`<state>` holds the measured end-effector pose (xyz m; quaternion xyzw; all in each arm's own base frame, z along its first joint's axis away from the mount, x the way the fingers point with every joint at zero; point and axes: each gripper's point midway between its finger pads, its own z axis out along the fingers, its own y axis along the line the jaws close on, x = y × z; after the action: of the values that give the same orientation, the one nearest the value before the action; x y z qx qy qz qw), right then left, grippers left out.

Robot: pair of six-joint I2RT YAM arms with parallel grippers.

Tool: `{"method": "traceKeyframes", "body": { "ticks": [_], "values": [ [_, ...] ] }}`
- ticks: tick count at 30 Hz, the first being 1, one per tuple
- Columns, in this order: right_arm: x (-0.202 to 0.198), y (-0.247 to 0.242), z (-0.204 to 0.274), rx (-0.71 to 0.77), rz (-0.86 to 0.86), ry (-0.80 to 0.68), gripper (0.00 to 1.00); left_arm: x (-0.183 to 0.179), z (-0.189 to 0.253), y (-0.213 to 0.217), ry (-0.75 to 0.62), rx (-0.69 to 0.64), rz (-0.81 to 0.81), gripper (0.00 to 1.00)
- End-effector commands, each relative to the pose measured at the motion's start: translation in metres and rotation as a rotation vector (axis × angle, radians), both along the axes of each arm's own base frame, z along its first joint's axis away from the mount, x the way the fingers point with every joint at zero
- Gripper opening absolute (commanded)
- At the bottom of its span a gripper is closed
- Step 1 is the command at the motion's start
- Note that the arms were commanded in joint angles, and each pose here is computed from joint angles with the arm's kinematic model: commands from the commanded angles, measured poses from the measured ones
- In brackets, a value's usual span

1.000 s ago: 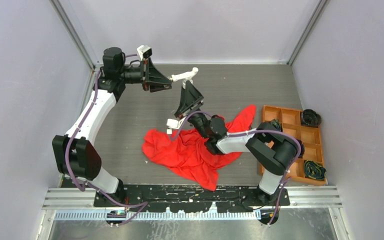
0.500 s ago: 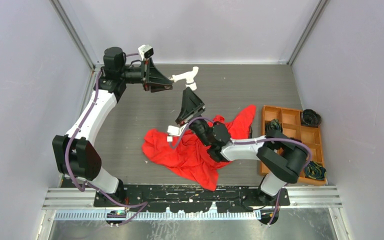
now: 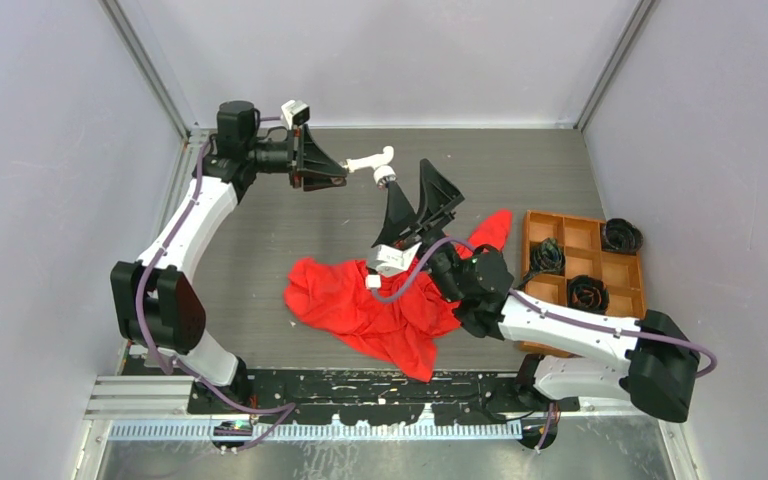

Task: Install the water faucets

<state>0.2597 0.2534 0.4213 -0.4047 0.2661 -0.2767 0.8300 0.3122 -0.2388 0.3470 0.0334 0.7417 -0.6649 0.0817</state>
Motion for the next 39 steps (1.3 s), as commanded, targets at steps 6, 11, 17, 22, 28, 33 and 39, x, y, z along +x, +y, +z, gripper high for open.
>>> {"method": "traceKeyframes", "body": {
  "ticks": [6,11,17,22,28,33,39],
  "values": [
    [0.017,0.010,-0.049,-0.130,0.033,0.237,0.99,-0.007,0.025,0.002,-0.103,-0.010,-0.014,0.00],
    [0.017,0.013,-0.065,-0.156,0.069,0.335,0.99,-0.012,0.025,0.004,-0.116,0.002,-0.024,0.00],
    [0.032,0.017,-0.072,-0.175,0.063,0.355,0.99,-0.030,0.021,0.006,-0.124,-0.013,-0.083,0.00],
    [0.040,0.022,-0.072,-0.184,0.096,0.372,0.98,-0.045,0.000,0.008,-0.099,-0.010,-0.109,0.00],
    [0.036,0.044,-0.086,-0.249,0.194,0.461,0.92,-0.050,-0.003,0.009,-0.099,-0.013,-0.119,0.00],
    [0.034,0.060,-0.091,-0.242,0.274,0.551,0.81,-0.050,0.000,0.008,-0.107,-0.017,-0.127,0.00],
    [0.040,0.059,-0.087,-0.169,0.314,0.641,0.39,-0.052,0.000,0.007,-0.109,-0.017,-0.130,0.00]
  ]
}}
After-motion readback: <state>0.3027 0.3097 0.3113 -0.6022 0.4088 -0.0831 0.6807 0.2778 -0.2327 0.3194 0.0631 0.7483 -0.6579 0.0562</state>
